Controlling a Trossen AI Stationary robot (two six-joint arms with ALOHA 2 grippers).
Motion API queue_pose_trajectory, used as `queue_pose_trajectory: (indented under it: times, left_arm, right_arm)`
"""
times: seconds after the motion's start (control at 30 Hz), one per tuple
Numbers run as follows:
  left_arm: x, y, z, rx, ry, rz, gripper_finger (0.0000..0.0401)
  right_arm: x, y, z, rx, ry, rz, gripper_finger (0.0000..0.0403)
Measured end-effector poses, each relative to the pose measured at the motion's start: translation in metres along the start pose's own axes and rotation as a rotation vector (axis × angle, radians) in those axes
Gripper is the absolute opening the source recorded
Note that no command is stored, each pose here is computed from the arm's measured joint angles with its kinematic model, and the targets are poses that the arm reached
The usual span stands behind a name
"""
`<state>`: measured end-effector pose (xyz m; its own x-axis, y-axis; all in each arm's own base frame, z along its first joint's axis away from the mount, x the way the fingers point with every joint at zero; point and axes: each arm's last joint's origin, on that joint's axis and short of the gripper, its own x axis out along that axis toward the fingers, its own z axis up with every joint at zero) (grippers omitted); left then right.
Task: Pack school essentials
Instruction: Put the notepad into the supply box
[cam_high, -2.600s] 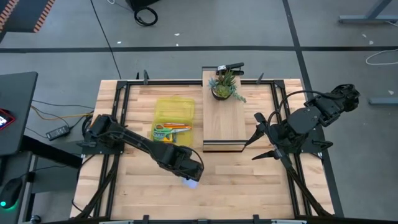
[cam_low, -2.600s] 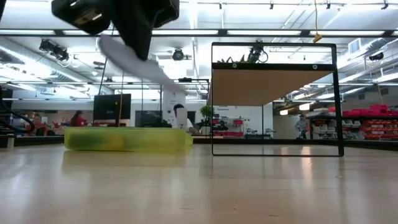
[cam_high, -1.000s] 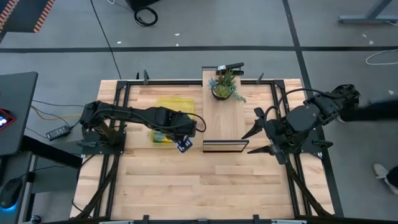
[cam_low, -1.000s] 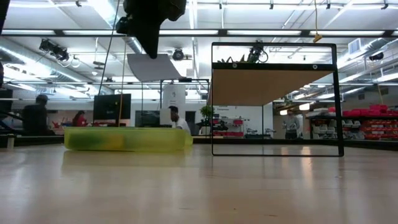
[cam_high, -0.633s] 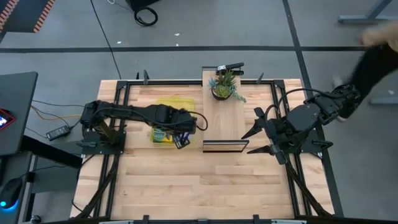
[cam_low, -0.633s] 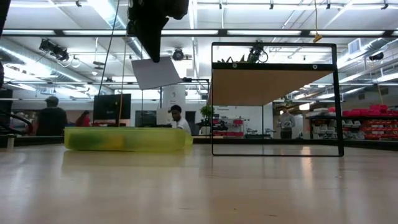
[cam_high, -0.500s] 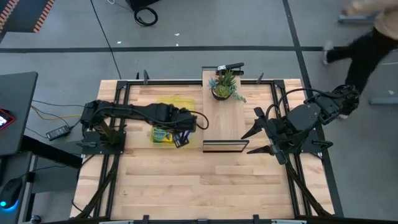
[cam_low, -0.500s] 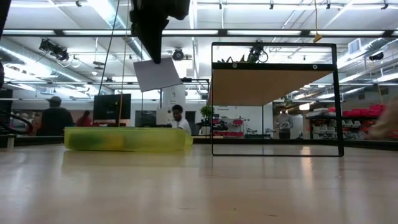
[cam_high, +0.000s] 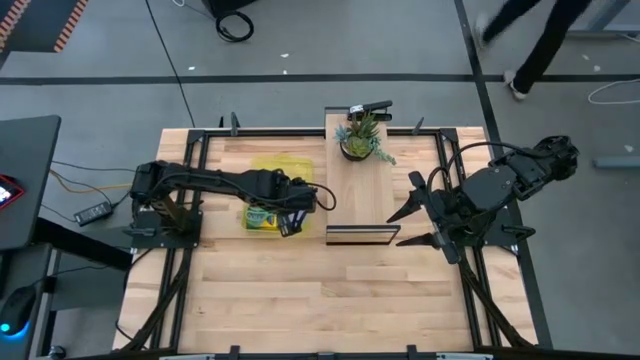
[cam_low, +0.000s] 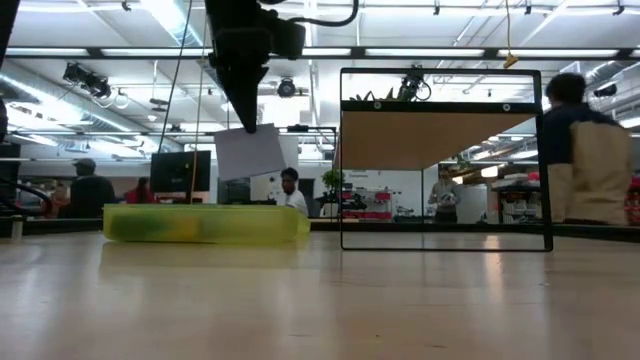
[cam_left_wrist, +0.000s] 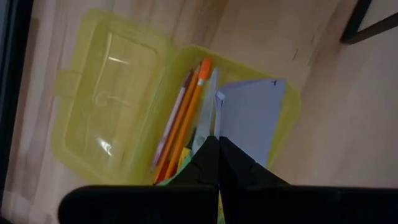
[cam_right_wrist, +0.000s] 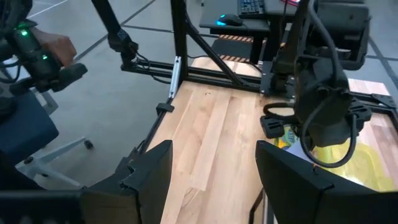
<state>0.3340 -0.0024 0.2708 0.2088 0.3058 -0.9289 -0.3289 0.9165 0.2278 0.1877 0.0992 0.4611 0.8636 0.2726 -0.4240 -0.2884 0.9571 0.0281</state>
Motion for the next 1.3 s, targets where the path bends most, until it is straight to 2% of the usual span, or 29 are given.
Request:
queue_pose_trajectory:
  times: [0.3, 0.57, 1.0, 1.3]
  left_arm:
    - [0.023, 0.002, -0.004, 0.011, -0.006, -0.003, 0.0]
    - [0.032, 0.01, -0.002, 0.069, -0.008, -0.001, 0.0]
    - [0.052, 0.01, 0.001, 0.164, 0.051, -0.065, 0.0]
    - [0.066, 0.009, 0.004, 0.173, 0.086, -0.102, 0.0]
  right_arm:
    - [0.001, -0.006, 0.001, 0.011, -0.002, -0.038, 0.0237]
    - [0.001, -0.006, 0.001, 0.011, -0.002, -0.039, 0.0237]
    - [0.001, -0.006, 0.001, 0.022, -0.007, -0.049, 0.0237]
    - [0.001, -0.006, 0.002, 0.024, -0.015, -0.048, 0.0237]
